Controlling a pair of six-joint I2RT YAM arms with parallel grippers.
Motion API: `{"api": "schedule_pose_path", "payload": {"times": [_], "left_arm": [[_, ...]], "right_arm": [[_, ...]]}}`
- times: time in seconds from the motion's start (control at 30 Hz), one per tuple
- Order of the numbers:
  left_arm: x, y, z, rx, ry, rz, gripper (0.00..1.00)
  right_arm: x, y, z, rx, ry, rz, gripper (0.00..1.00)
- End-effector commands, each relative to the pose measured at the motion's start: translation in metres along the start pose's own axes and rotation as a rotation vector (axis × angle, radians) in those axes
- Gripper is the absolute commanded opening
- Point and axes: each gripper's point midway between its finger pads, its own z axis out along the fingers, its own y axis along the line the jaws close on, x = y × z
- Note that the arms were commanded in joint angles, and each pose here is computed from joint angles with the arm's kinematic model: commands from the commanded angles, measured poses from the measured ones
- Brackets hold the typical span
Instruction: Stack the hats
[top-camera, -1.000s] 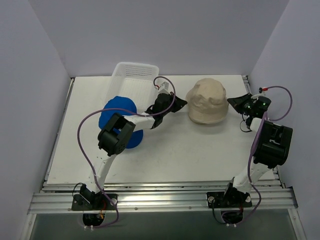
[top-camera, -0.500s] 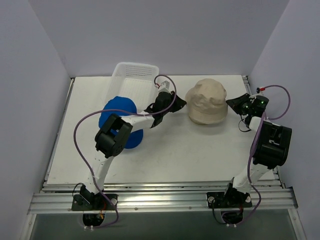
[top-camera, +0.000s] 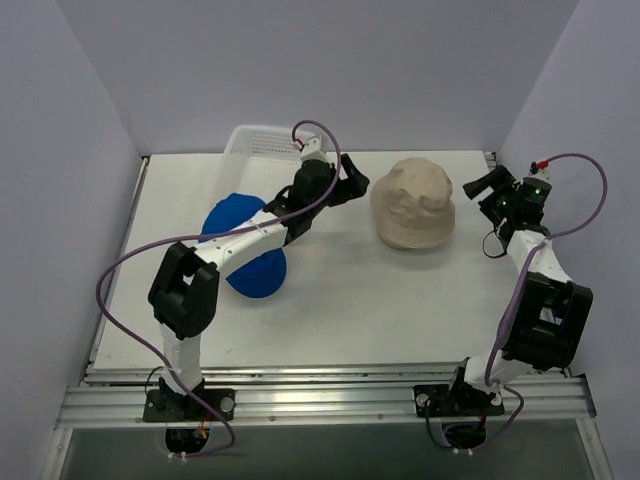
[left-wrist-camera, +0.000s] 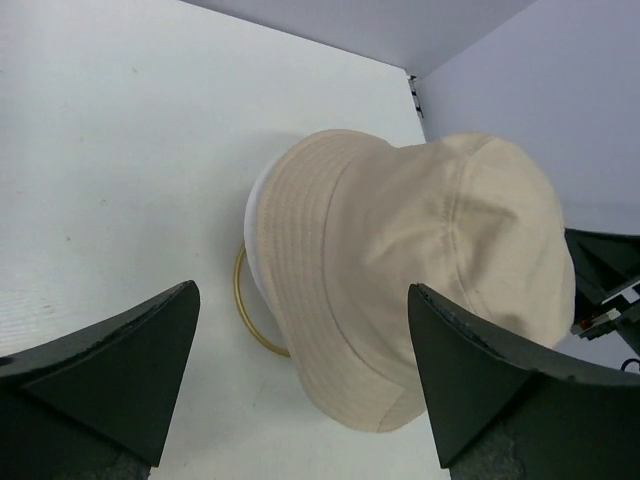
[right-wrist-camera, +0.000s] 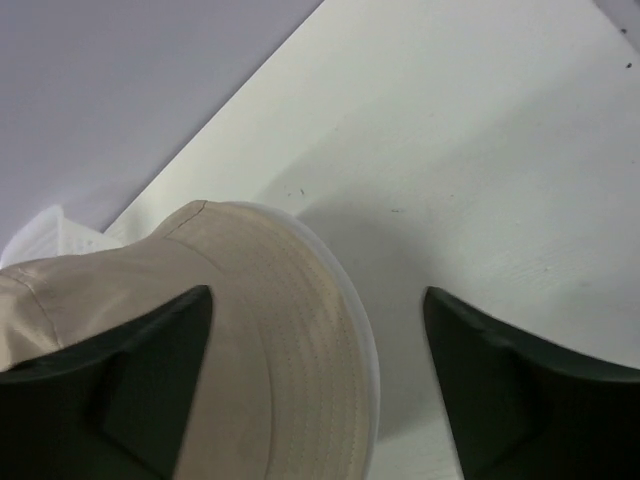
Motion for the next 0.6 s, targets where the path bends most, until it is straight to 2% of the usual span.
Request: {"api": "schedule_pose_path", "payload": {"times": [0.0, 0.13, 0.2, 0.23, 0.33, 0.43, 0.47, 0.5, 0.57], "left_arm": [[-0.047, -0.038, -0.046, 0.016, -0.044, 0.130, 0.94], [-0.075, -0.063, -0.095, 0.061, -0.052, 0.240, 0.94], [-0.092, -0.078, -0.129, 0.102, -0.059, 0.282, 0.94], [-0.096, -0.081, -0.139, 0.113, -0.058, 0.302, 0.94], [-0.111, -0.083, -0.181, 0.125, -0.078, 0.361, 0.94], [-0.128, -0.076, -0.223, 0.117, -0.143, 0.375, 0.94], [-0.118, -0.065, -0.227, 0.108, -0.128, 0.385, 0.94], [-0.127, -0.067, -0.249, 0.131, -0.162, 0.380, 0.94], [-0.114, -0.056, -0.259, 0.141, -0.144, 0.382, 0.94]], "right_arm": [[-0.030, 0.027, -0.020, 0.074, -0.096, -0.104, 0.89], [-0.035, 0.069, -0.052, 0.119, -0.150, -0.195, 0.99], [-0.044, 0.097, -0.072, 0.104, -0.204, -0.242, 1.00], [-0.046, 0.095, -0.080, 0.167, -0.224, -0.258, 1.00], [-0.024, 0.146, -0.099, 0.082, -0.202, -0.328, 1.00], [0.011, 0.206, -0.119, -0.089, -0.160, -0.385, 1.00], [0.019, 0.220, -0.125, -0.134, -0.151, -0.397, 1.00], [0.036, 0.242, -0.140, -0.207, -0.134, -0.414, 1.00], [0.052, 0.262, -0.156, -0.286, -0.122, -0.424, 1.00]]}}
